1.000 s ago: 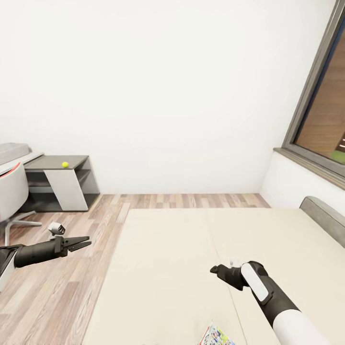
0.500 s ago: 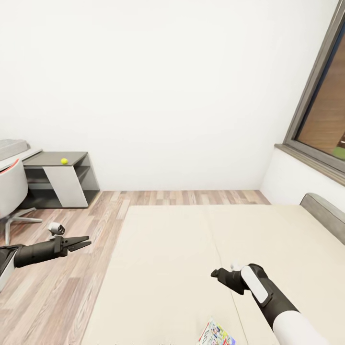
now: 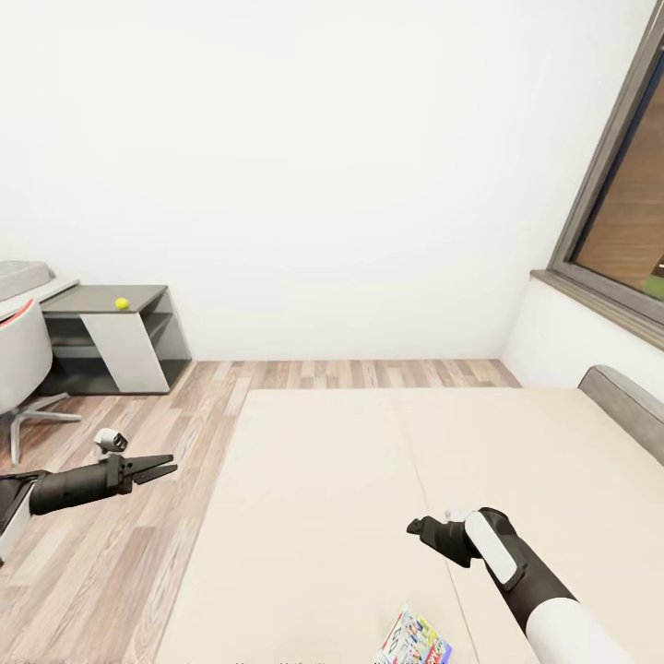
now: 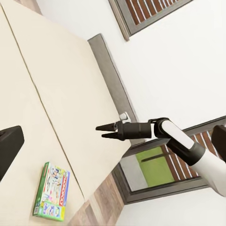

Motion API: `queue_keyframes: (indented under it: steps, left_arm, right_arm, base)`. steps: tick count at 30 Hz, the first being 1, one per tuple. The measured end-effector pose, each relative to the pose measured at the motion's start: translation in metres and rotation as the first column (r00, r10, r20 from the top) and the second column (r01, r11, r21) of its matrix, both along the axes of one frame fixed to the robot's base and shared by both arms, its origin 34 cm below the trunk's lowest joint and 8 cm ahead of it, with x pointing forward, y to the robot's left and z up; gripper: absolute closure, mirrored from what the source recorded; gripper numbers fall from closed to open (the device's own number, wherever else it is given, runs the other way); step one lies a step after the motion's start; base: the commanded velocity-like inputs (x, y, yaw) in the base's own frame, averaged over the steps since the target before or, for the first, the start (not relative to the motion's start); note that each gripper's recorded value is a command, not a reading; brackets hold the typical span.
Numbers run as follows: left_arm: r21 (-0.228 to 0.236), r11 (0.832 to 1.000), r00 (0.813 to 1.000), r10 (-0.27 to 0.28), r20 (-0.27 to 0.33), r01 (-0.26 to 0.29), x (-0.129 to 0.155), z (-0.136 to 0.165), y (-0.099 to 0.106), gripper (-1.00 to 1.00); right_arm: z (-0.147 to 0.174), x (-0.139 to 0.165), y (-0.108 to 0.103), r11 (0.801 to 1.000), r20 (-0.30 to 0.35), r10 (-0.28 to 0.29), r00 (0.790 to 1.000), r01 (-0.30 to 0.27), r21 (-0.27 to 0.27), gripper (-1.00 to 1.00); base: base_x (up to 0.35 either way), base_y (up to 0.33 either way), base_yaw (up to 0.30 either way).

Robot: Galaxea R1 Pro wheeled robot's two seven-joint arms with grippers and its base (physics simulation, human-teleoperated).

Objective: Put all the toys in the child's room - the three board games (two on the bed and one on the table), the two jigsaw puzzles on the table, and the tennis ball on the table - inside the toy box on the table in the child's room.

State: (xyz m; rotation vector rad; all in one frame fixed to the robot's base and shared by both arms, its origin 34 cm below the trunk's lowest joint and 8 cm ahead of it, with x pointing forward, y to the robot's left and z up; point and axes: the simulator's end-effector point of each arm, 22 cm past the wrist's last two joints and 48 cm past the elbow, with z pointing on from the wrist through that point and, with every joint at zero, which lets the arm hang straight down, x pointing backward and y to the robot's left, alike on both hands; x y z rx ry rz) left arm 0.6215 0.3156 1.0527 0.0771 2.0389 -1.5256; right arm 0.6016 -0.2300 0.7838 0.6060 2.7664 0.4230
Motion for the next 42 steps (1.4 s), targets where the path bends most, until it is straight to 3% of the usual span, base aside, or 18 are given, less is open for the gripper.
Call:
queue_keyframes:
  steps: [42]
  left_arm:
    - [0.003, 1.000, 0.998, 0.002, -0.068, -0.002, 0.002, -0.035, 0.003, -1.00]
  right_arm:
    - [-0.031, -0.011, -0.004, 1.000, -0.062, -0.003, 0.998, 0.002, -0.007, -1.00]
  base:
    - [0.000, 0.000, 0.000]
